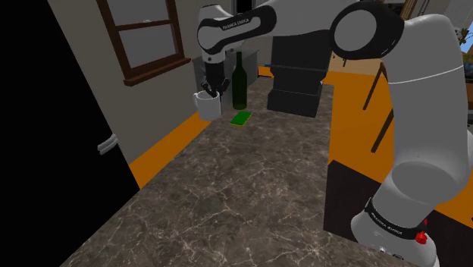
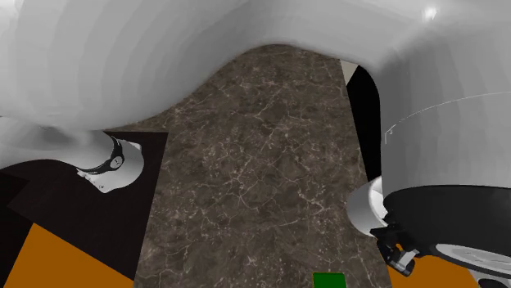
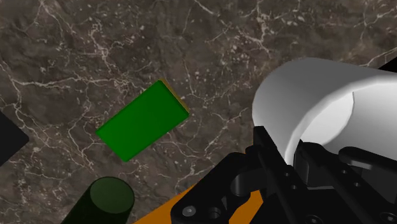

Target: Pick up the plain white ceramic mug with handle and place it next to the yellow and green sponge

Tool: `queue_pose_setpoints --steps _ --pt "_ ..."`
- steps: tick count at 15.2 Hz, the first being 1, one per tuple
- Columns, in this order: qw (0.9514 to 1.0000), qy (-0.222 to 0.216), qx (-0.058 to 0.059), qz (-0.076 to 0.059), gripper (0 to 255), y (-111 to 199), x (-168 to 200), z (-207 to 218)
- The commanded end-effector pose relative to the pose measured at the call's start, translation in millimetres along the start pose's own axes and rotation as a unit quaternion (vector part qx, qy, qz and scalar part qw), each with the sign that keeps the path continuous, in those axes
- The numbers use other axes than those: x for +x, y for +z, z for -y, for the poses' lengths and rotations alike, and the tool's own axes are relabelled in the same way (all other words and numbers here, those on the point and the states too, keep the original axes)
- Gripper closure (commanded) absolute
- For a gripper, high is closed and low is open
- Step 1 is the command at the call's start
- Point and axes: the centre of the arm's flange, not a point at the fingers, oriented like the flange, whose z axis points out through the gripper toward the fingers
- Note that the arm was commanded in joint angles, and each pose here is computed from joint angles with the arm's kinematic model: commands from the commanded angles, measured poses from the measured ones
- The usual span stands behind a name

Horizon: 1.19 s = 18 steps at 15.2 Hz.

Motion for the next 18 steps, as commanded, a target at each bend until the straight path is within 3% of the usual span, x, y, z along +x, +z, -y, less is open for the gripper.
queue_pose_setpoints --steps 1,18 --pt "1.0 0.0 0.0 -0.001 255 10.1 0.9 -0.6" --pt "1.0 0.0 0.0 -0.001 255 99.9 0.5 -0.6"
